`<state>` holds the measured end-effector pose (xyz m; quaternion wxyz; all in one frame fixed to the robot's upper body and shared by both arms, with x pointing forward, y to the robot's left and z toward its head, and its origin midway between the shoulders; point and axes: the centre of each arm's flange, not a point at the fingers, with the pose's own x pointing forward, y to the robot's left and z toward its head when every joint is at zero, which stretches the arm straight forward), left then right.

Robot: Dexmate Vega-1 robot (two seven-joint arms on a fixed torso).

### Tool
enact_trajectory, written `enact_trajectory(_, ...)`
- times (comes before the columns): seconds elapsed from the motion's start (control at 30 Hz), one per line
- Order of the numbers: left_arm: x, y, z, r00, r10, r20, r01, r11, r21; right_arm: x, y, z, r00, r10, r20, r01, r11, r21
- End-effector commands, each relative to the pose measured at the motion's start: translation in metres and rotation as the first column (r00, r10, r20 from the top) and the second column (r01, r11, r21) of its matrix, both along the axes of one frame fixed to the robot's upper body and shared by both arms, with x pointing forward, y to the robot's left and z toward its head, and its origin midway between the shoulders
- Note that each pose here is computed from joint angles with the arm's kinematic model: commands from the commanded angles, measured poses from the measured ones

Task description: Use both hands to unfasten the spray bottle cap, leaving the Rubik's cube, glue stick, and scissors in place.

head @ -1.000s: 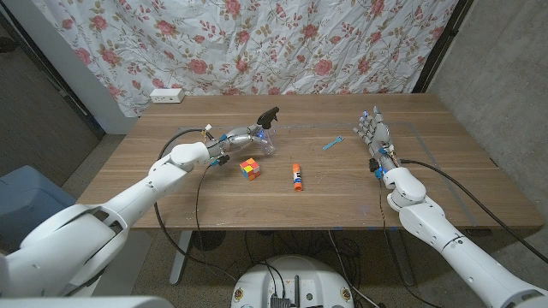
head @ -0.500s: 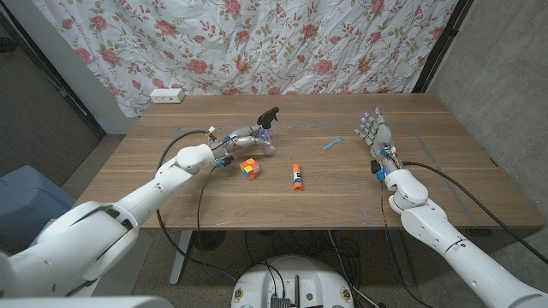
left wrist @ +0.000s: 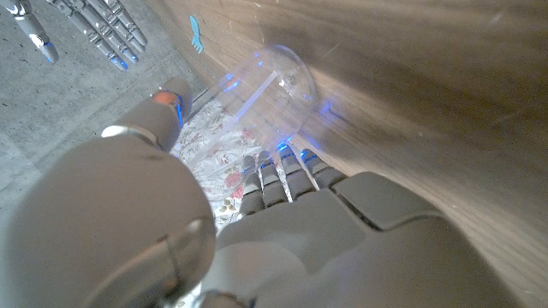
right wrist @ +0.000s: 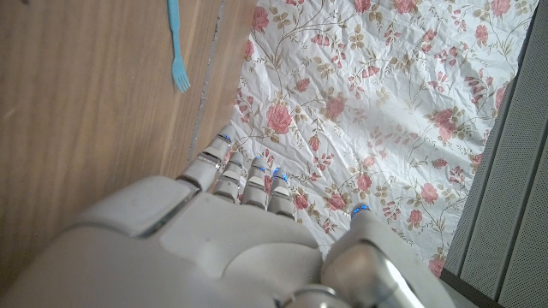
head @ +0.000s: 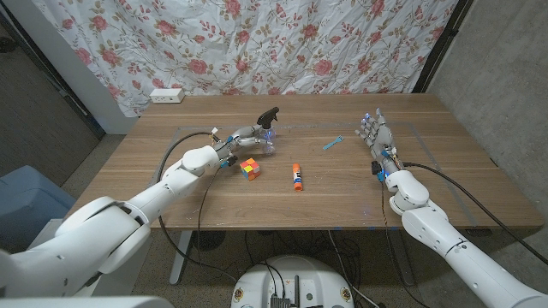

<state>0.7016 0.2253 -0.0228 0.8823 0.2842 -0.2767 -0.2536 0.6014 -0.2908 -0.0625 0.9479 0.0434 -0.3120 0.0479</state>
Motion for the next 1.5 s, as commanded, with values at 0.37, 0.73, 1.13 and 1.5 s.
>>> enact_trajectory(0.37, 0.007, -0.010, -0.009, 1.000, 0.025, -0.003, -0.026, 0.998, -0.053, 0.007, 0.000, -0.001, 1.000, 0.000, -0.008, 0.000, 1.000, 0.008)
enact_trajectory(0.73, 0.007, -0.007, -0.009, 0.999, 0.046, 0.004, -0.045, 0.995, -0.085, 0.013, 0.000, 0.003, 1.000, 0.005, -0.008, -0.005, 1.000, 0.005)
enact_trajectory(1.13, -0.003, -0.001, 0.003, 0.996, 0.079, 0.033, -0.075, 0.991, -0.108, 0.014, 0.000, 0.009, 1.000, 0.003, 0.006, -0.003, 1.000, 0.000)
enact_trajectory(1.5, -0.008, -0.007, 0.013, 0.996, 0.083, 0.029, -0.079, 0.991, -0.106, 0.011, 0.003, 0.023, 1.000, -0.007, 0.020, 0.008, 0.998, -0.059)
